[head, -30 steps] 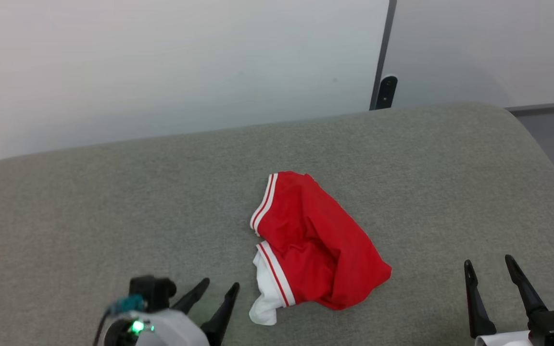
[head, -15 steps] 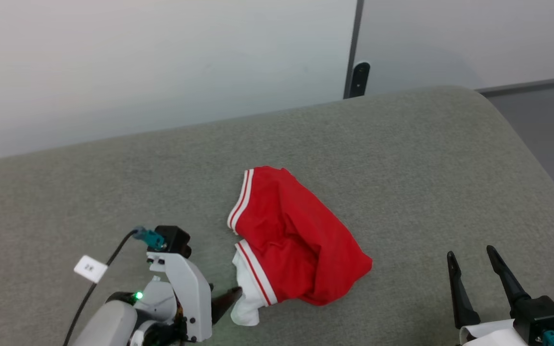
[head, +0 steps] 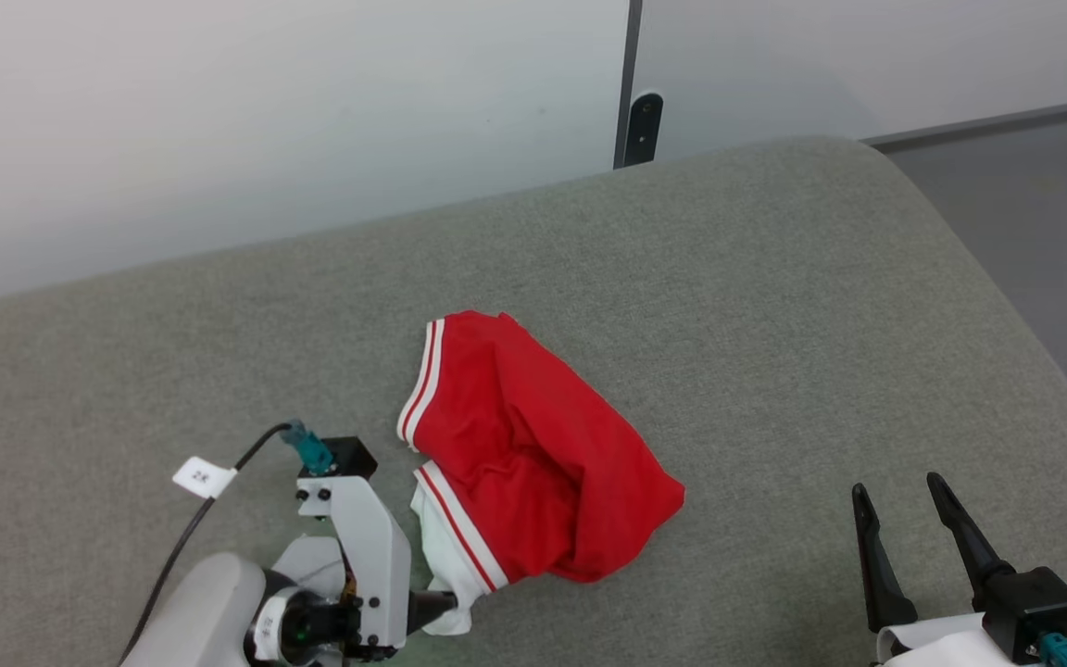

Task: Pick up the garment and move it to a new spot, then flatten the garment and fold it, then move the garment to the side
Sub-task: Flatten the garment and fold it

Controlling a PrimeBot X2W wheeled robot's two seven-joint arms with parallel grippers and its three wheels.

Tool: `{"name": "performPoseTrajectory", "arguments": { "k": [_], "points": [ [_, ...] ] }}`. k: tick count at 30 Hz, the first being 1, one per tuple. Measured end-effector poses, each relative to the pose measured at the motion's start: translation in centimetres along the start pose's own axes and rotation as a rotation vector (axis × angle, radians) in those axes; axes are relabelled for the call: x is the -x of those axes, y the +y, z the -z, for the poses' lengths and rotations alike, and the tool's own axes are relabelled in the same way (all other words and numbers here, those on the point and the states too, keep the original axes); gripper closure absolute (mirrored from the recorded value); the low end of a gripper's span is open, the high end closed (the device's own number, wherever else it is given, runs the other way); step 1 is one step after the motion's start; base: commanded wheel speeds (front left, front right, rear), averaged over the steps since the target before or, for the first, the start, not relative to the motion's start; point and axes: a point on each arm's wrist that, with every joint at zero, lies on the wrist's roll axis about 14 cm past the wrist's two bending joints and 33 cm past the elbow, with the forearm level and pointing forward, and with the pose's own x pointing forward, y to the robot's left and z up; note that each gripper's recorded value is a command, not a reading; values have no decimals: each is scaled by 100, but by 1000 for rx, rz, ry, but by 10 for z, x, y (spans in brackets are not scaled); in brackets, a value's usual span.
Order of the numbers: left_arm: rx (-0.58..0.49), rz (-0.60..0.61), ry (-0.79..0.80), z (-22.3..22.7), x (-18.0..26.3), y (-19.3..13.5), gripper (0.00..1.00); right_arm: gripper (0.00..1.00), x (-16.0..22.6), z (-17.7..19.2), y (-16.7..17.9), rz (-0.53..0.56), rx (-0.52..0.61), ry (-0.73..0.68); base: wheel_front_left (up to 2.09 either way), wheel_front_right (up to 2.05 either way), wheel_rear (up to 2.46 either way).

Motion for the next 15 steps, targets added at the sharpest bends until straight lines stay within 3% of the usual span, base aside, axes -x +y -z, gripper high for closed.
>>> {"name": "performPoseTrajectory", "arguments": {
  "k": [8,14,15],
  "points": [
    [-7,43,59,5,-10,-11,0,0,-5,3,1,-1,-7,11,0,0,0],
    [-24,19,89,11,-19,-2,0,0,-10,1,4,-9,-5,8,0,0,0],
    [-27,17,91,11,-21,-1,8,0,-10,2,4,-10,-6,10,0,0,0]
  ]
}}
